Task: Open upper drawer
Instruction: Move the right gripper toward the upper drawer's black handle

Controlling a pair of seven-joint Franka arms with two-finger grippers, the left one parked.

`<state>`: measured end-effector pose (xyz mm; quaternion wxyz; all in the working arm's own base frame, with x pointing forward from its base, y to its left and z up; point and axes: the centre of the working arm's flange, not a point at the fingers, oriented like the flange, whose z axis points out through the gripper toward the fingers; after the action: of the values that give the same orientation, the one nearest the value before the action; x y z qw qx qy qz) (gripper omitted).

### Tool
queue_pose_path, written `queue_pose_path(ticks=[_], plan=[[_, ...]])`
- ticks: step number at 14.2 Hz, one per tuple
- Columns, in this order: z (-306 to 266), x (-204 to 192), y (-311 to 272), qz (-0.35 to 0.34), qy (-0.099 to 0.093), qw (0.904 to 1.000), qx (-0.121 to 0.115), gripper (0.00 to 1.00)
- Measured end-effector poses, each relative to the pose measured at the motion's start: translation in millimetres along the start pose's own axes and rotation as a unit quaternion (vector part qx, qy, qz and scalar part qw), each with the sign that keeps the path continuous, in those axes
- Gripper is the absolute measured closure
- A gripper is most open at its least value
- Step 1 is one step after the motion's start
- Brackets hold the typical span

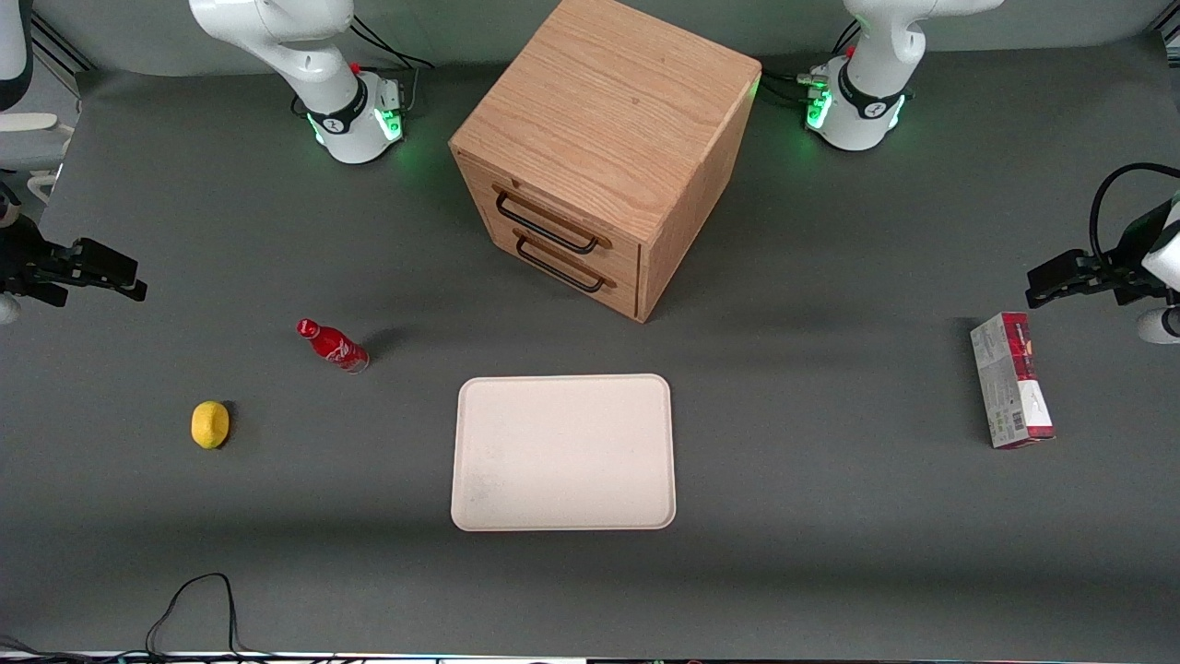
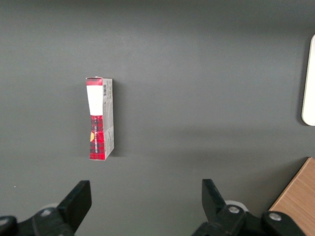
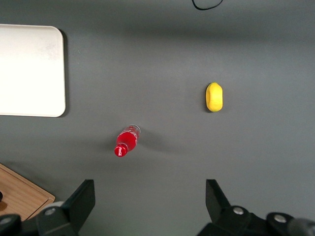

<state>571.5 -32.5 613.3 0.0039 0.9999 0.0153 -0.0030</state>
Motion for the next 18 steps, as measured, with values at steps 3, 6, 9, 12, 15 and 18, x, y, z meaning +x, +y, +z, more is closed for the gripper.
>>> queue_pose_path(ticks=[3,6,9,12,15,18], plan=[[0,0,0,0.0,0.0,1.0,0.0,0.0],[0,1,-7,-0.009,0.0,1.0,0.001,0.0],[1,3,-66,-0.061,0.0,0.9981,0.008,0.0],[7,3,-144,-0.126,-0.003,0.9919,0.017,0.0],[18,0,-226,-0.193,-0.007,0.9811,0.018,0.0],[35,-10,-304,-0.254,-0.014,0.967,0.015,0.0]])
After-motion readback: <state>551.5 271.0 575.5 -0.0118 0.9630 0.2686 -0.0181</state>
